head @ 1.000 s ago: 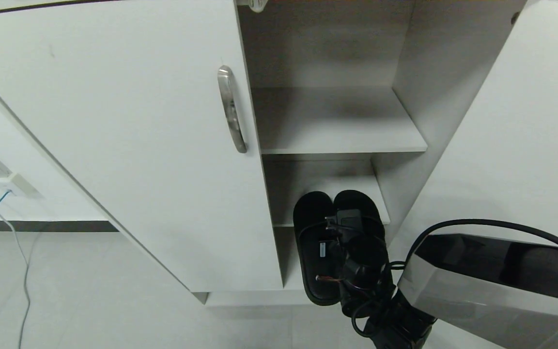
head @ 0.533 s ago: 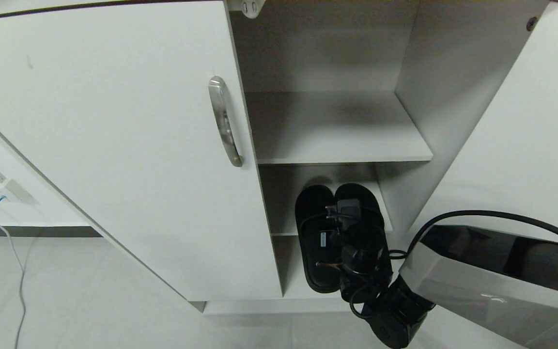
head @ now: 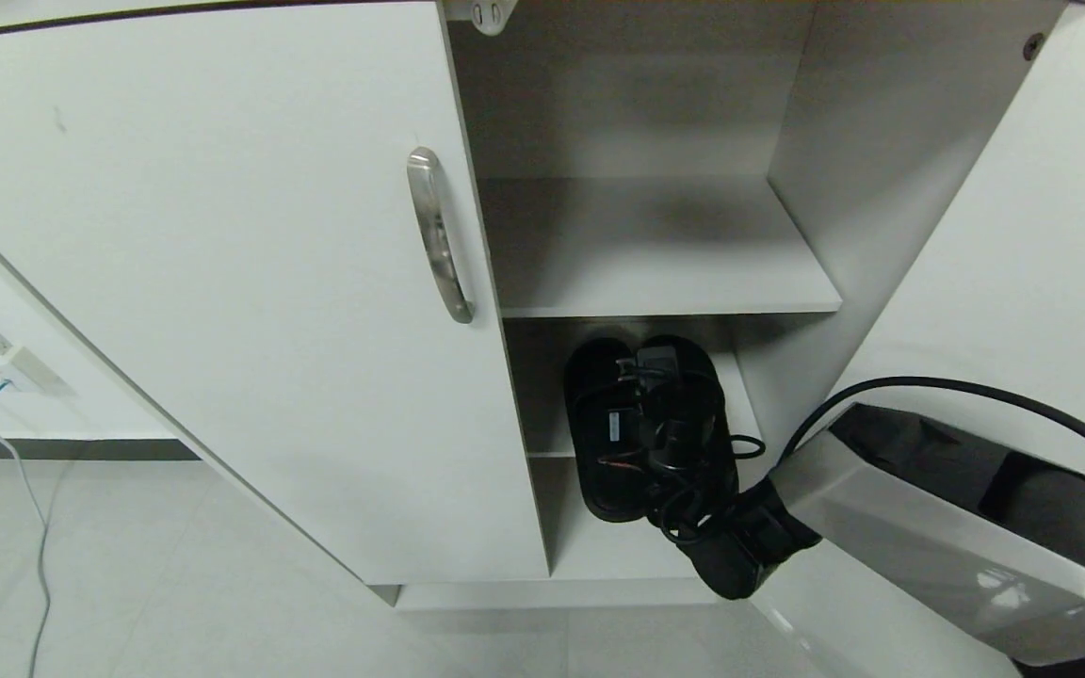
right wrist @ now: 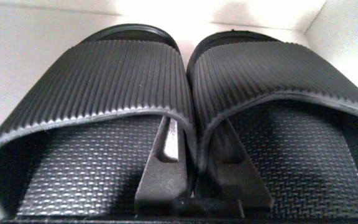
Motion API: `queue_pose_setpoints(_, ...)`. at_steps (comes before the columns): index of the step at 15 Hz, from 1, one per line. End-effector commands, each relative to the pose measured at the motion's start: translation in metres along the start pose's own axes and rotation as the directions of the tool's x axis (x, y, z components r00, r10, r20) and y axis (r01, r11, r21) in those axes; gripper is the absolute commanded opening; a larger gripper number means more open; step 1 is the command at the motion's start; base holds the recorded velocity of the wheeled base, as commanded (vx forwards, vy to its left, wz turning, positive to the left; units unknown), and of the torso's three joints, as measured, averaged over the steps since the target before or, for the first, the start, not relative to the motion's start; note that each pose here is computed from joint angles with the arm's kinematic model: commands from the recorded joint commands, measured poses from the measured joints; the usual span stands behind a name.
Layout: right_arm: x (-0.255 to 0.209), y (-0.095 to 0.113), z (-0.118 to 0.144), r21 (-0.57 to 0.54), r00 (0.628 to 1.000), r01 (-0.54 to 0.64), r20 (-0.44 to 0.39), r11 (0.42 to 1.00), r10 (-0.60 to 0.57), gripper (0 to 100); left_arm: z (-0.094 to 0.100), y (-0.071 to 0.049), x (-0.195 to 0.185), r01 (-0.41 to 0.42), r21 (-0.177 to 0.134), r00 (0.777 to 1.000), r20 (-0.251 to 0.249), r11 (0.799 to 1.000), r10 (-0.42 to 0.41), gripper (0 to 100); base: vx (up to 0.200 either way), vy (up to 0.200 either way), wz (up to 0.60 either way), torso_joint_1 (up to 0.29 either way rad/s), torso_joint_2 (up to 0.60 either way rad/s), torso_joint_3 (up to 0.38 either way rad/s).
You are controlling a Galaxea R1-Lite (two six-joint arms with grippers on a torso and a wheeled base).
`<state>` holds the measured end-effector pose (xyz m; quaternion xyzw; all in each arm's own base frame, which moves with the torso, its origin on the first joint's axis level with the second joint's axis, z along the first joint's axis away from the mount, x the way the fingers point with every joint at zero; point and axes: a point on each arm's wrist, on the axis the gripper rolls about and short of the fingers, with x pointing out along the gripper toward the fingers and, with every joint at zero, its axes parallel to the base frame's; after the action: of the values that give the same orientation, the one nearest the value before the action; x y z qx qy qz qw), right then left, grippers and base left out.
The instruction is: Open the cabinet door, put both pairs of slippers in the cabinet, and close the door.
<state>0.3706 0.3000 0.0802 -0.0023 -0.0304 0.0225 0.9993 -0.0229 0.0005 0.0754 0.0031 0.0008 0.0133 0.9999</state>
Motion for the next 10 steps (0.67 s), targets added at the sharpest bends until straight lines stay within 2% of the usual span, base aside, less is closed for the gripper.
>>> queue_pose_setpoints(1,0.016,-0.001,0.010,0.038,1.000,0.022,0.015,0.999,-0.023,0,0.000,0.000,0.000,-0.003,0.000,1.000,0.000,1.000,0.003,0,0.000,0.000,0.00,0.000,0.00,0.000)
queue_pose_setpoints(6,0.049,-0.007,0.009,0.050,0.997,0.073,0.033,0.996,-0.075,0,0.000,0.000,0.000,-0.003,-0.002,1.000,0.000,1.000,0.003,0,0.000,0.000,0.00,0.000,0.00,0.000)
queue_pose_setpoints(10,0.056,-0.009,0.008,0.049,0.996,0.087,0.033,0.995,-0.088,0,0.000,0.000,0.000,-0.003,-0.002,1.000,-0.002,1.000,0.003,0,0.000,0.000,0.00,0.000,0.00,0.000)
